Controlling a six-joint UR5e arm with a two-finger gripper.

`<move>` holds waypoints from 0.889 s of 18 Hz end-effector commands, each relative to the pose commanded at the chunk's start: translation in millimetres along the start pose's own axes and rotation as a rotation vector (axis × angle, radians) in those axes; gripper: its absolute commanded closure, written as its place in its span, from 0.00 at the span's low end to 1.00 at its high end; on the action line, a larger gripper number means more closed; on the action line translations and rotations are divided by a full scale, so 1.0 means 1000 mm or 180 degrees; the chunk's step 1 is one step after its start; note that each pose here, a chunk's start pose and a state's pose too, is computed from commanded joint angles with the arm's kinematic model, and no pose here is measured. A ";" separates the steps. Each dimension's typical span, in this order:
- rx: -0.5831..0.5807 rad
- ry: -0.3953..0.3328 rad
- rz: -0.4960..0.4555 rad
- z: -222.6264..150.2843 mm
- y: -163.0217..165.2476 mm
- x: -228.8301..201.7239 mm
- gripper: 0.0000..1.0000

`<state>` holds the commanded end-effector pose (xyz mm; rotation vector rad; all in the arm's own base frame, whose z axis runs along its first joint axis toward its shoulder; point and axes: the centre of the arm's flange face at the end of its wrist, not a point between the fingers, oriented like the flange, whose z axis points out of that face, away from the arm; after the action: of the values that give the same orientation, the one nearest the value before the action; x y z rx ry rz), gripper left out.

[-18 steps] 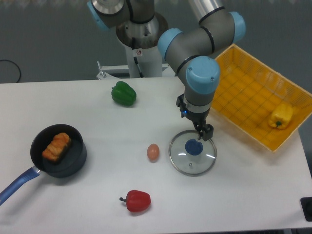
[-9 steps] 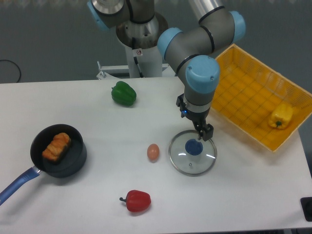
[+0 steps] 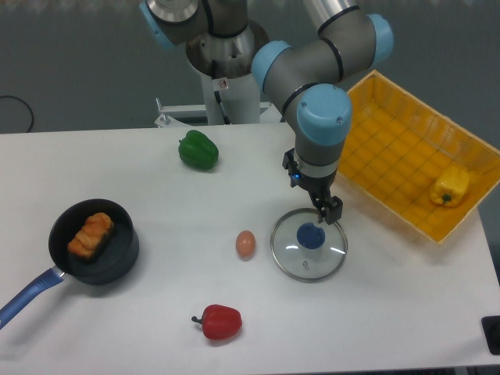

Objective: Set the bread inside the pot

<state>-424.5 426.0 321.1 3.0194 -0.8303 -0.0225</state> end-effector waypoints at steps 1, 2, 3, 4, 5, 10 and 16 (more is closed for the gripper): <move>0.0009 0.0024 -0.0009 0.005 -0.001 0.001 0.00; 0.0014 0.0034 0.0001 0.009 -0.002 -0.001 0.00; 0.0005 0.0015 -0.0004 0.013 -0.005 -0.009 0.00; 0.0001 0.0000 0.0025 0.017 -0.009 -0.014 0.00; 0.0002 -0.0034 0.0015 0.019 -0.010 -0.018 0.00; -0.0007 -0.0060 0.0004 0.035 -0.011 -0.038 0.00; -0.0001 -0.0084 -0.0020 0.045 -0.009 -0.045 0.00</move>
<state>-459.2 455.9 276.7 3.0279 -0.8225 -0.0624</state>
